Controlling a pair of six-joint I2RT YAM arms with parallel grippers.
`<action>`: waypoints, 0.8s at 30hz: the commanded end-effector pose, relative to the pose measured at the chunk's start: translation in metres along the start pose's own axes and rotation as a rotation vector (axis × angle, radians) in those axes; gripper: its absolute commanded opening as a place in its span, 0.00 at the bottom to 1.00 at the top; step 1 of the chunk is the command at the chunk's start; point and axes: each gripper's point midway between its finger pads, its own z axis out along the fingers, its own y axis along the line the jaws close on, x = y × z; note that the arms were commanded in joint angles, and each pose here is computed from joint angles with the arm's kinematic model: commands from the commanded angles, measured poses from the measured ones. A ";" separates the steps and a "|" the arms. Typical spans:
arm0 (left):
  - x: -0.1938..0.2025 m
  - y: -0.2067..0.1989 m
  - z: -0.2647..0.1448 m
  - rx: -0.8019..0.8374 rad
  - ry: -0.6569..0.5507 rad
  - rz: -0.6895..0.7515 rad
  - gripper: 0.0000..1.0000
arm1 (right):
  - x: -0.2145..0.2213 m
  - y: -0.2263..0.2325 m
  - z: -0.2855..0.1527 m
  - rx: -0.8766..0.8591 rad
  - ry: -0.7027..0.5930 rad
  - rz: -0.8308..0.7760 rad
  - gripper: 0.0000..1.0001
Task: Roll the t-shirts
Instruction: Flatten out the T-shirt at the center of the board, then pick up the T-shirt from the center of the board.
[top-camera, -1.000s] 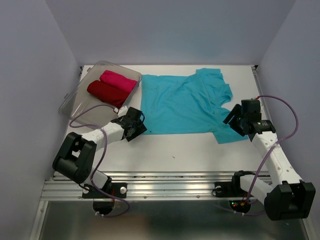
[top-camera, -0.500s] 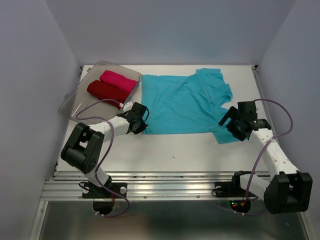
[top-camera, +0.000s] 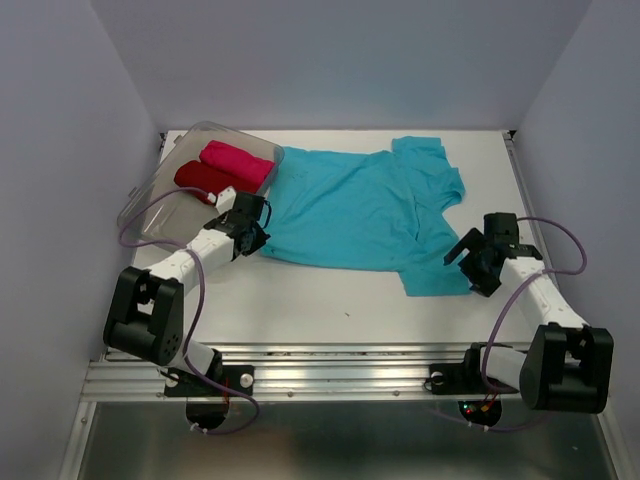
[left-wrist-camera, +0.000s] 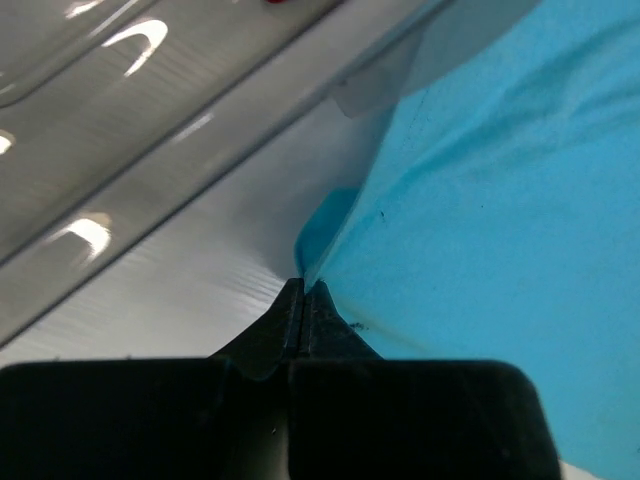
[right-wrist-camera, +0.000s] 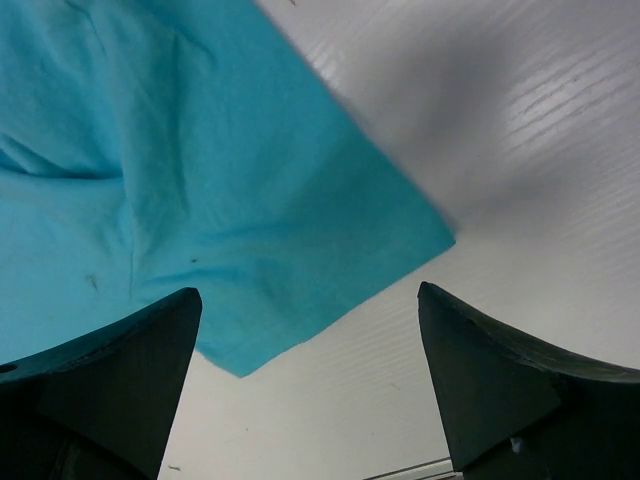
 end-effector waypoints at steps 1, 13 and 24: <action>-0.010 0.011 0.000 -0.028 -0.017 0.025 0.00 | 0.011 -0.003 0.010 -0.015 0.013 0.038 0.94; -0.009 0.003 0.006 -0.010 0.008 0.038 0.00 | 0.029 -0.009 0.037 -0.020 0.040 0.111 0.80; -0.015 0.000 0.004 -0.010 0.000 0.039 0.00 | 0.019 0.012 0.058 -0.068 0.049 0.167 0.48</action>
